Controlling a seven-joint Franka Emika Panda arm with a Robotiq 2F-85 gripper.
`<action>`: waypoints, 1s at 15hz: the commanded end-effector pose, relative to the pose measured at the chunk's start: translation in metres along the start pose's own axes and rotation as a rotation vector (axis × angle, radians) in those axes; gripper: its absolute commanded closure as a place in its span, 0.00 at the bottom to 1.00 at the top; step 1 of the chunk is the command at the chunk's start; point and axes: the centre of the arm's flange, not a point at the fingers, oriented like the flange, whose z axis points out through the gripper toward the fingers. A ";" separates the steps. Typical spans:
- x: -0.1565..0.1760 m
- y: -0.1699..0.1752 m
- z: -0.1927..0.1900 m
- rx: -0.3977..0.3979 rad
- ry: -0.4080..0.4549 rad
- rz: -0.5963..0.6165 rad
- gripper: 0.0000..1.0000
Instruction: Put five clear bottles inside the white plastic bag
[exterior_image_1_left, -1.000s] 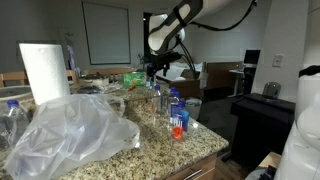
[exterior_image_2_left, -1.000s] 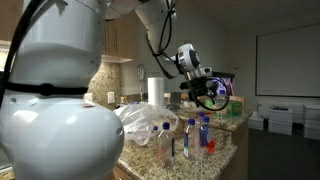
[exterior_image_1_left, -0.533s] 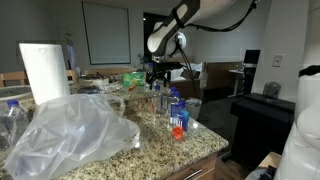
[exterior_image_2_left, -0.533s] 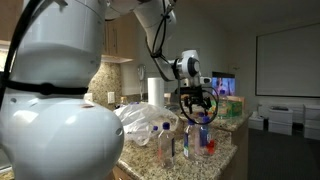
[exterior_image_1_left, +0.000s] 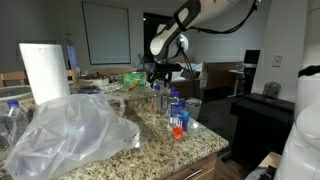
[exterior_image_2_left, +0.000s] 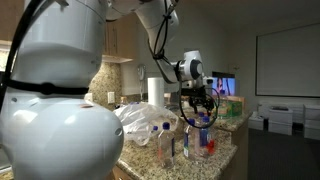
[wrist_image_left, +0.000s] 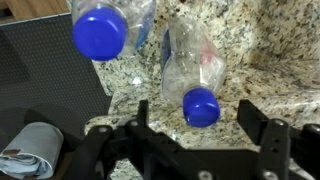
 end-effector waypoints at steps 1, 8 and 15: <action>-0.005 -0.004 0.003 0.043 -0.011 0.036 0.41; -0.011 -0.004 0.005 0.050 -0.012 0.056 0.87; -0.010 -0.009 -0.019 0.073 0.002 0.034 0.90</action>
